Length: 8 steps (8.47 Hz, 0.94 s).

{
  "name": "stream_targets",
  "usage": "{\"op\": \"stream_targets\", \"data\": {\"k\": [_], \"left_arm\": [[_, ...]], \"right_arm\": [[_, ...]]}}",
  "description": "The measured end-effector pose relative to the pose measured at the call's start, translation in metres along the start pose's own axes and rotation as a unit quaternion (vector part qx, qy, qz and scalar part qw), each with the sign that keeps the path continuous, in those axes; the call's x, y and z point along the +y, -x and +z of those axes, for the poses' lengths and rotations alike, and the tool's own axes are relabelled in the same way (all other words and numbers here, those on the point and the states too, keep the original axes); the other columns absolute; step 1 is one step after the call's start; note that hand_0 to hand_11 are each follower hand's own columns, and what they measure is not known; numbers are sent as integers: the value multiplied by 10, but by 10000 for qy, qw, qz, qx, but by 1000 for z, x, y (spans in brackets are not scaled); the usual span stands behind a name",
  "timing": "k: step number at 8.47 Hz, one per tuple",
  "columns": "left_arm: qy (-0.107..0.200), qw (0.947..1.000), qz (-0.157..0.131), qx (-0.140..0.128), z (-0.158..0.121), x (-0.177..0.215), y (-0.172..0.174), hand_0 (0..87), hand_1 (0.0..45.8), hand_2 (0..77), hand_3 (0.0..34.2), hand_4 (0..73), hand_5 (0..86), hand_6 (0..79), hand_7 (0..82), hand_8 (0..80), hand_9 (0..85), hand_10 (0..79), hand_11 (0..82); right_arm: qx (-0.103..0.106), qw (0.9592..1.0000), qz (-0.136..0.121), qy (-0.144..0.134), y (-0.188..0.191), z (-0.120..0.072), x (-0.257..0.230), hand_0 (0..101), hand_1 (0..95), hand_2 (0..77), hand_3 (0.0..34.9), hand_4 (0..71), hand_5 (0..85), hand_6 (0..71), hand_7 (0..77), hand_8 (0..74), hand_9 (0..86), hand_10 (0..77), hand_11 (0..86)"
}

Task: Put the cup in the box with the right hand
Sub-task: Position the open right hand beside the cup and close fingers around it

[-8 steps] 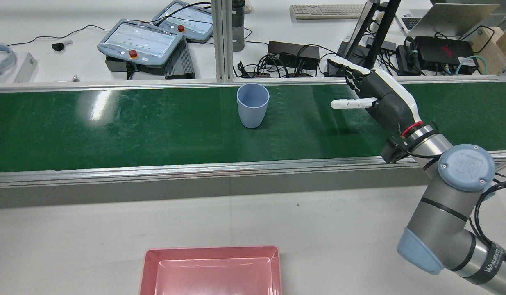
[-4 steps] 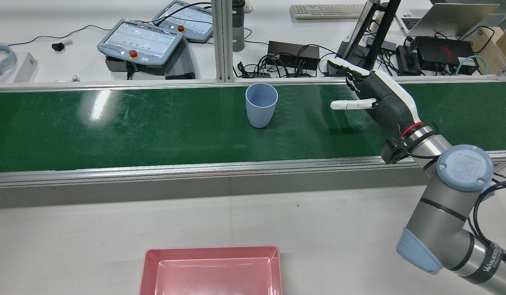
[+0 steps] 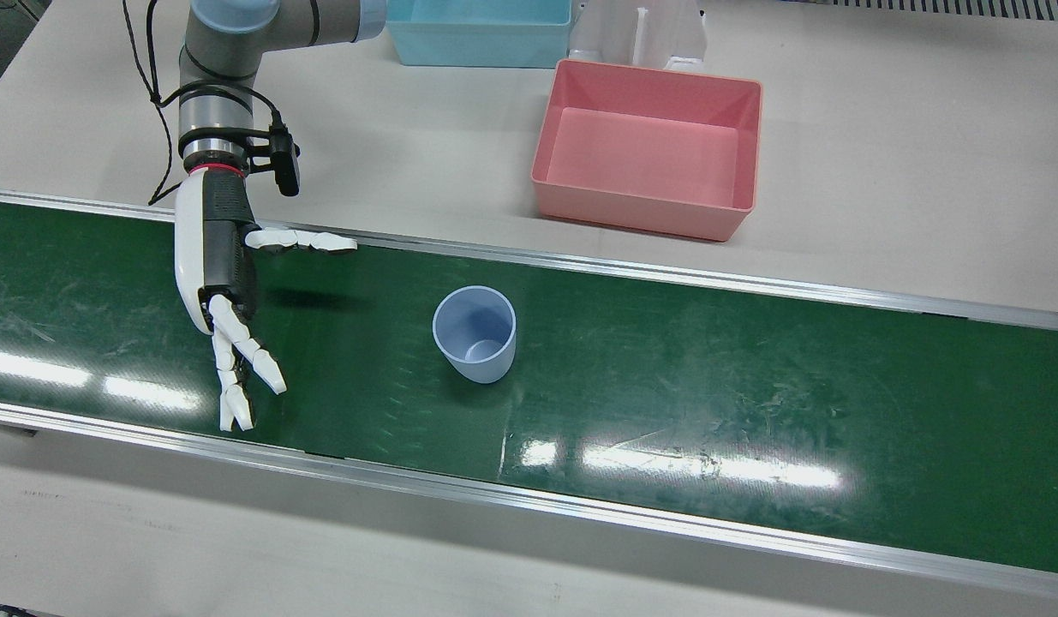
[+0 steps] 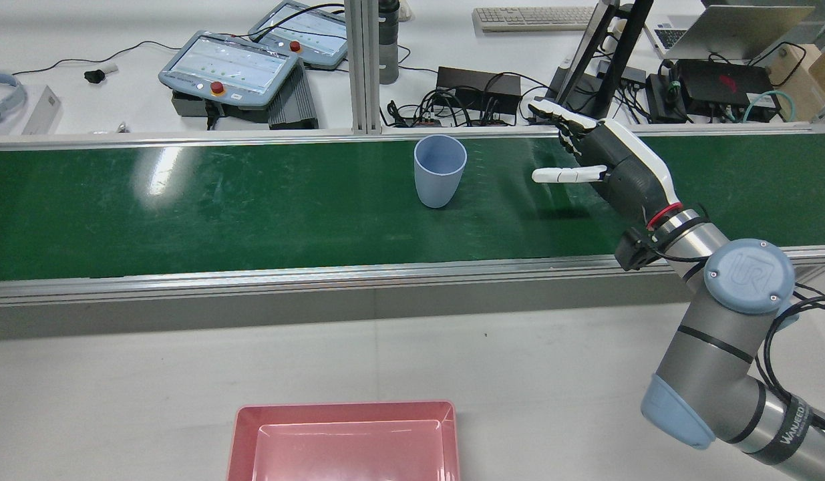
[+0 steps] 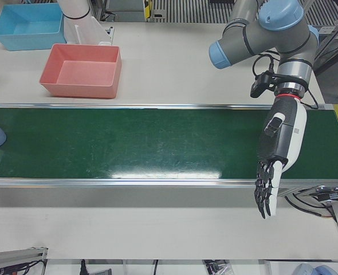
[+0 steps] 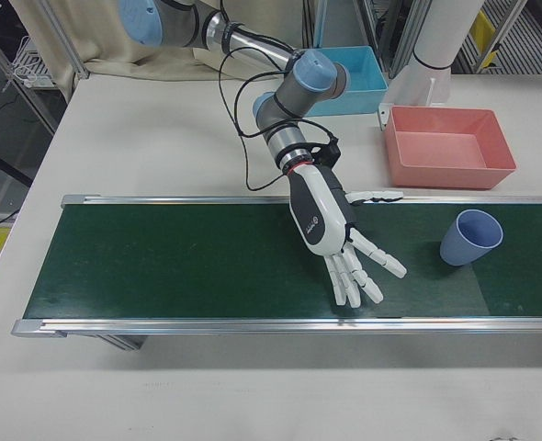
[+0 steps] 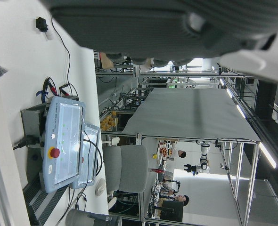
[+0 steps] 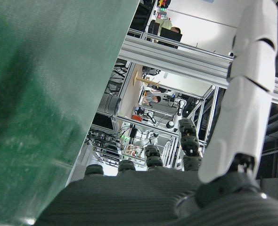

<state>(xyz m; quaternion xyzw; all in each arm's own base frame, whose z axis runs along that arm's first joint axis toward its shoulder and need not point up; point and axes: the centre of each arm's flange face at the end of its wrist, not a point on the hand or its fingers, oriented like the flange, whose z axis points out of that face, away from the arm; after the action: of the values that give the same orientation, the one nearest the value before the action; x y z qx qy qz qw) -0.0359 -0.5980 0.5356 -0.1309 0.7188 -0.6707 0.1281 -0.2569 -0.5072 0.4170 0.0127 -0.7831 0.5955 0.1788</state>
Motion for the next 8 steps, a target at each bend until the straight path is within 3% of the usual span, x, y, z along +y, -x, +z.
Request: {"op": "stream_targets", "data": {"k": [8], "left_arm": [[3, 10000, 4, -1, 0, 0, 0, 0, 5, 5, 0, 0, 0, 0, 0, 0, 0, 0, 0]], "right_arm": [[90, 9999, 8, 89, -18, 12, 14, 500, 207, 76, 104, 0, 49, 38, 120, 5, 27, 0, 11]]}}
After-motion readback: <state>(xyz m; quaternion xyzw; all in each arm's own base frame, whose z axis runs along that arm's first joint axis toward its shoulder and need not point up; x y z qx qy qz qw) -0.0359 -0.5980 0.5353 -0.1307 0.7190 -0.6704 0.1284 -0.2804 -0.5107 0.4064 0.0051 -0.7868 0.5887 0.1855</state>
